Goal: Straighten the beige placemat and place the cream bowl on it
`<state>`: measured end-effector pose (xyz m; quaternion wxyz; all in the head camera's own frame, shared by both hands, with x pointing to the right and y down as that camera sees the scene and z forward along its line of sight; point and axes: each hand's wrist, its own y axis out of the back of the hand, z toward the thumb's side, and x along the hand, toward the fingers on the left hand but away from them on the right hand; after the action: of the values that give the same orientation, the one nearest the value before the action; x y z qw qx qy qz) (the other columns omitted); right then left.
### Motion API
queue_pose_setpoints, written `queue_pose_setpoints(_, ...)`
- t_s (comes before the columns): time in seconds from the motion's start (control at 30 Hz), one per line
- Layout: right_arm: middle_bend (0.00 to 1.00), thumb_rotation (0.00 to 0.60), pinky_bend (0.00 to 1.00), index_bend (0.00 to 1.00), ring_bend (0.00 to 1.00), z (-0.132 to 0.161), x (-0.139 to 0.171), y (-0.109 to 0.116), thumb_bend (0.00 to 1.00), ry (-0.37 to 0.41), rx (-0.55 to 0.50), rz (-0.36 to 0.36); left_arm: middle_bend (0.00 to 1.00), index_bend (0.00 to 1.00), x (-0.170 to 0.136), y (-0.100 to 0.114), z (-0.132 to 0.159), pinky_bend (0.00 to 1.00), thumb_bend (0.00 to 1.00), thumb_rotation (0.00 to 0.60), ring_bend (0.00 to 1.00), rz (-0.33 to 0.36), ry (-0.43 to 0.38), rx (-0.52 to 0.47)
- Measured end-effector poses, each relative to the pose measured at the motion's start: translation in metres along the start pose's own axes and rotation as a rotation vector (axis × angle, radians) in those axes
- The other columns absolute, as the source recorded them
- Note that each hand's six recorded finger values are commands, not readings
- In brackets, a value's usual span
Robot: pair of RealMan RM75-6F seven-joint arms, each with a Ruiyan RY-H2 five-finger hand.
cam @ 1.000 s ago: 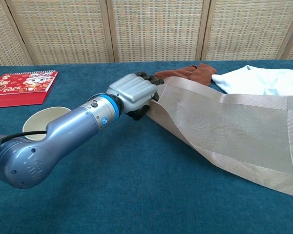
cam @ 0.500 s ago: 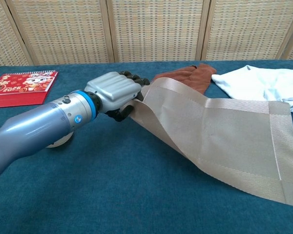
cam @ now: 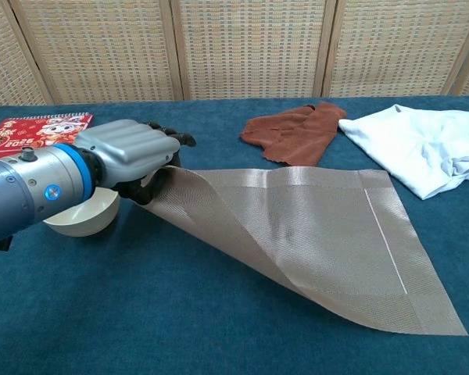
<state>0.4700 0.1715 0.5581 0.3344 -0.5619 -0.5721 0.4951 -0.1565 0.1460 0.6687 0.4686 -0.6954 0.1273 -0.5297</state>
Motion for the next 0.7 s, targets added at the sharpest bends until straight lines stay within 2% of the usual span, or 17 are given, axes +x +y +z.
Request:
queue_pose_setpoints(0.43,0.0,0.6,0.0,0.15,0.0,0.006,0.003,0.004,0.29,0.02,-0.012,-0.01,0.0,0.73,-0.028,0.001,0.008,0.0,0.61,0.6,0.0,-0.046,-0.016,0.014)
queue_pose_setpoints(0.53,0.0,0.6,0.0,0.15,0.0,0.007,0.003,0.006,0.29,0.025,-0.014,-0.013,0.0,0.71,-0.031,0.001,0.009,0.0,0.61,0.6,0.0,-0.05,-0.026,0.02)
queue_pose_setpoints(0.6,0.0,0.6,0.0,0.15,0.0,0.008,0.004,0.006,0.29,0.028,-0.016,-0.012,0.0,0.62,-0.033,0.0,0.01,0.0,0.6,0.6,0.0,-0.056,-0.033,0.026)
queue_pose_setpoints(0.67,0.0,0.6,0.0,0.15,0.0,0.008,0.004,0.006,0.29,0.03,-0.018,-0.011,0.0,0.45,-0.035,-0.001,0.009,0.0,0.54,0.6,0.0,-0.061,-0.039,0.031)
queue_pose_setpoints(0.7,0.0,0.6,0.0,0.15,0.0,0.009,0.004,0.006,0.29,0.031,-0.018,-0.011,0.0,0.33,-0.036,-0.001,0.009,0.0,0.49,0.6,0.0,-0.061,-0.042,0.031)
